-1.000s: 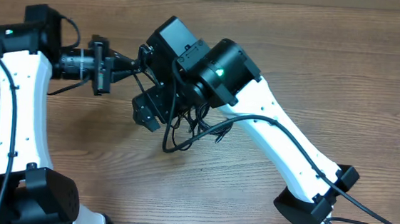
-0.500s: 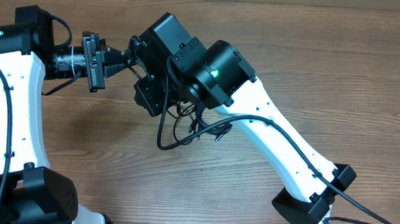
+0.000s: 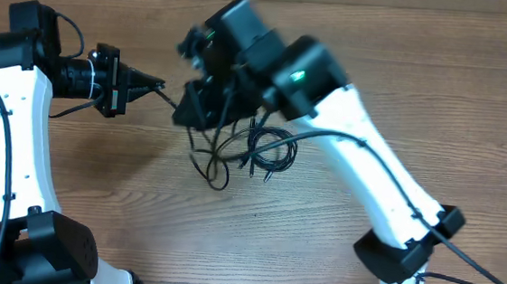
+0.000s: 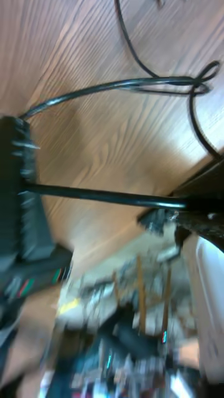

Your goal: Untangle cables

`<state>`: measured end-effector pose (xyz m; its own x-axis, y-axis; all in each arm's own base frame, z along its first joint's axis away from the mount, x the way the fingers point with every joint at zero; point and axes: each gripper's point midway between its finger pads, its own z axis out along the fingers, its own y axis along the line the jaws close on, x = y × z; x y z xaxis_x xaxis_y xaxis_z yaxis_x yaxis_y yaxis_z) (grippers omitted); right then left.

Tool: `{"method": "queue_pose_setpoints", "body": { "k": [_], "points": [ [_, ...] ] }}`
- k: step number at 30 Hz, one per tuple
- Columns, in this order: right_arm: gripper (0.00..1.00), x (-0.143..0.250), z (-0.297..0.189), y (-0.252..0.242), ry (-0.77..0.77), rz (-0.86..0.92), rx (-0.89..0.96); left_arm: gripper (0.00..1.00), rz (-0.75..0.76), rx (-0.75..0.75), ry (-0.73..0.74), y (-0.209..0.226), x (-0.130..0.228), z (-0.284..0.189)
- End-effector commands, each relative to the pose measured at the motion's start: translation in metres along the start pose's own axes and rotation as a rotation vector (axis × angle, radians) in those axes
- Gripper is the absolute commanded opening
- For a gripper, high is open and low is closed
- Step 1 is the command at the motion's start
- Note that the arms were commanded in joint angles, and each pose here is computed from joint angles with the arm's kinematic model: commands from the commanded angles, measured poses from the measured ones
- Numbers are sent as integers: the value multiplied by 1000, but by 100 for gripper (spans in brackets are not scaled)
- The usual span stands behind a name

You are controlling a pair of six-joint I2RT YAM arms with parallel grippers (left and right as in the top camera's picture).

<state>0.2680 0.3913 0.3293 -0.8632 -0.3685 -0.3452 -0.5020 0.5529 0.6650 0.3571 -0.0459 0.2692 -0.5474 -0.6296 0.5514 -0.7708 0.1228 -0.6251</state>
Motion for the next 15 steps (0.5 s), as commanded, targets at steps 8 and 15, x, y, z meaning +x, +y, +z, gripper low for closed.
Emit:
{"method": "queue_pose_setpoints", "body": {
  "k": [8,15],
  "points": [
    [4,-27,-119,67,-177,1,-390,75,316,-47,-97,3,-17,-8],
    [4,-74,-156,98,-350,-4,-527,84,575,-83,-53,12,-9,-8]
  ]
}}
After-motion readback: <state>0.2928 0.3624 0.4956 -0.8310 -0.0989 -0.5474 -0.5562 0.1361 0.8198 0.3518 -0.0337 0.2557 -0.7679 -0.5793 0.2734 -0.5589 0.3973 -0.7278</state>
